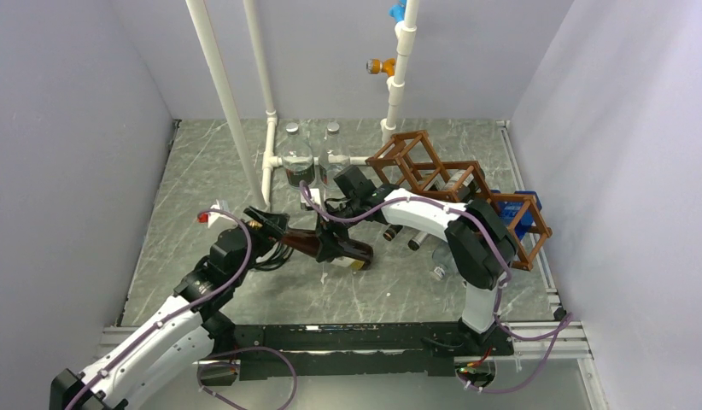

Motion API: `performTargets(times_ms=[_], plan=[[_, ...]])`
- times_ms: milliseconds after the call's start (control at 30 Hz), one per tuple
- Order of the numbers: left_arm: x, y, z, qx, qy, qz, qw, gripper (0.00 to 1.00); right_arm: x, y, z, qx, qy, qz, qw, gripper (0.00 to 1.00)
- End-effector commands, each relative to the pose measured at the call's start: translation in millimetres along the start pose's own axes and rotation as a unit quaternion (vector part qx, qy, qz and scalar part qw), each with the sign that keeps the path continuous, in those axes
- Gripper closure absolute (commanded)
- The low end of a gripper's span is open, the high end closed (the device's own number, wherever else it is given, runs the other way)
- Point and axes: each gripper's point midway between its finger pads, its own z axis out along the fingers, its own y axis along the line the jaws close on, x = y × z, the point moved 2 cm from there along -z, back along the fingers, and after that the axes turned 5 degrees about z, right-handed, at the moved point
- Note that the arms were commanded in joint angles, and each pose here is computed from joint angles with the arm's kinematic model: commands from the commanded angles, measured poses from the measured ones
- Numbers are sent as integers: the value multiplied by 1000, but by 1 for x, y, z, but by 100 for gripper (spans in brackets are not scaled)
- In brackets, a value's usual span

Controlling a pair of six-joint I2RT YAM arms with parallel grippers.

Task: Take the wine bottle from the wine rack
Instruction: Pick up the wine bottle from the wine rack.

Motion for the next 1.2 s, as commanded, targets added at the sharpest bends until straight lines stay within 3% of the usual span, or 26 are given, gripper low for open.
performTargets(times_ms=[0,100,200,367,467,533,633,733,1167], plan=[[-6,-10,7,20,-23,-32,999,16,-90,35,-35,-50,-124,-105,985,67],[-4,-8,8,19,-24,-35,999,27,-91,38,-38,-60,-130,-104,984,68],[-7,-14,7,38,-33,-38,998,48,-91,40,-39,-65,-134,-103,984,68],[-11,-24,4,82,-45,-20,995,100,-88,40,-39,-75,-135,-99,983,64],[-13,-29,0,94,-46,-5,995,100,-88,41,-40,-75,-134,-98,983,57],[-17,-35,-2,104,-49,3,993,100,-88,39,-40,-67,-129,-93,985,44],[-26,-47,-8,123,-55,19,991,100,-87,22,-56,-38,-126,-78,988,17],[-35,-61,-16,143,-58,37,987,100,-91,47,-49,-74,-112,-106,985,4],[-87,-109,-55,199,-116,129,965,100,-101,81,-105,-80,-91,-193,974,0]])
